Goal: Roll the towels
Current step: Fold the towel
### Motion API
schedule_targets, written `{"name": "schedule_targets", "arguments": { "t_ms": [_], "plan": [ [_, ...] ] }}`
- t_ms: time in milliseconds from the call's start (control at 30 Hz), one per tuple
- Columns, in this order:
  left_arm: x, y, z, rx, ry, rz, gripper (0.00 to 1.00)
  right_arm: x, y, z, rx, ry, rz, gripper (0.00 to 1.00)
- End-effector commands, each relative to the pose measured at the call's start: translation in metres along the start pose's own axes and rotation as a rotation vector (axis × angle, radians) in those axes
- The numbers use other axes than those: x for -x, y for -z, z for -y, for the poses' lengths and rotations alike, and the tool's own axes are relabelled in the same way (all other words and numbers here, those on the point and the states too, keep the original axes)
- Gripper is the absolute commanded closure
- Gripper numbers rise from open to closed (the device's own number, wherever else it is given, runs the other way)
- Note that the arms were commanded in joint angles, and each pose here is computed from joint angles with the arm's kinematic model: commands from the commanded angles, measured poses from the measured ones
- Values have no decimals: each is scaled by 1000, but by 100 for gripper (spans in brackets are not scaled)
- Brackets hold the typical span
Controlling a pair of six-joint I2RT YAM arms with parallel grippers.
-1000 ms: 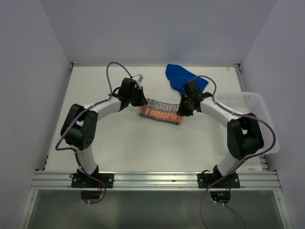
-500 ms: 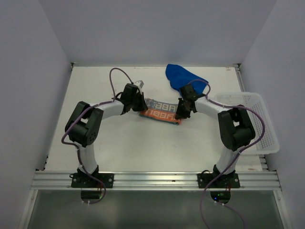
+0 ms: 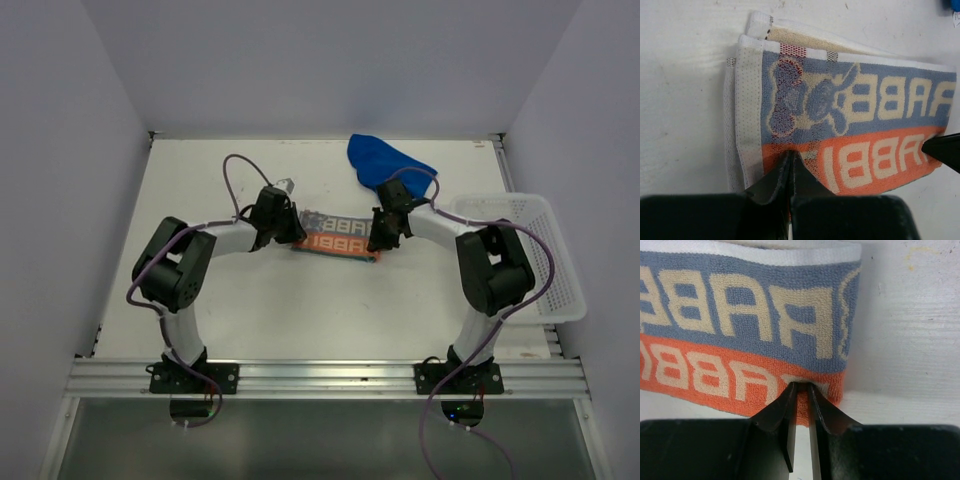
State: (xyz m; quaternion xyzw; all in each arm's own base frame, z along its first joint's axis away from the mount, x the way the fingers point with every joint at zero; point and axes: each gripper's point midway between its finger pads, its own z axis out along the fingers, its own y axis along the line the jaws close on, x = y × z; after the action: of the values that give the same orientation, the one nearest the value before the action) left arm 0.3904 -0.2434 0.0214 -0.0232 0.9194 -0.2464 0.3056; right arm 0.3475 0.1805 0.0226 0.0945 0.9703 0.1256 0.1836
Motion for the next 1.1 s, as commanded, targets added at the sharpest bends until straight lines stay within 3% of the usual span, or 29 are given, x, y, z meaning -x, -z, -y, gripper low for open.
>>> {"name": "schedule_targets", "arguments": {
  "t_ms": [0, 400, 633, 767, 800, 900, 1000, 1033, 1067],
  "plan": [
    [-26, 12, -24, 95, 42, -25, 100, -19, 8, 15, -44, 73, -42, 81],
    [-62, 74, -40, 152, 78, 28, 100, -79, 28, 4, -16, 276, -114, 81],
    [-69, 111, -33, 124, 107, 104, 100, -95, 49, -1, 32, 287, -95, 79],
    [-46, 130, -20, 120, 96, 177, 100, -80, 66, -4, 31, 309, -34, 68],
    [-38, 136, -13, 104, 81, 202, 99, -72, 73, -9, 40, 307, -7, 61],
    [-13, 147, 9, 65, 36, 249, 91, -60, 85, -12, 31, 290, 50, 56],
    [6, 151, 30, 24, -2, 262, 68, -49, 99, -10, 21, 227, 119, 54],
    [10, 150, 37, 1, -16, 260, 46, -46, 105, -9, 20, 187, 148, 53],
    [19, 154, 55, -58, -41, 257, 33, -49, 106, -3, 14, 161, 151, 53]
  ]
}}
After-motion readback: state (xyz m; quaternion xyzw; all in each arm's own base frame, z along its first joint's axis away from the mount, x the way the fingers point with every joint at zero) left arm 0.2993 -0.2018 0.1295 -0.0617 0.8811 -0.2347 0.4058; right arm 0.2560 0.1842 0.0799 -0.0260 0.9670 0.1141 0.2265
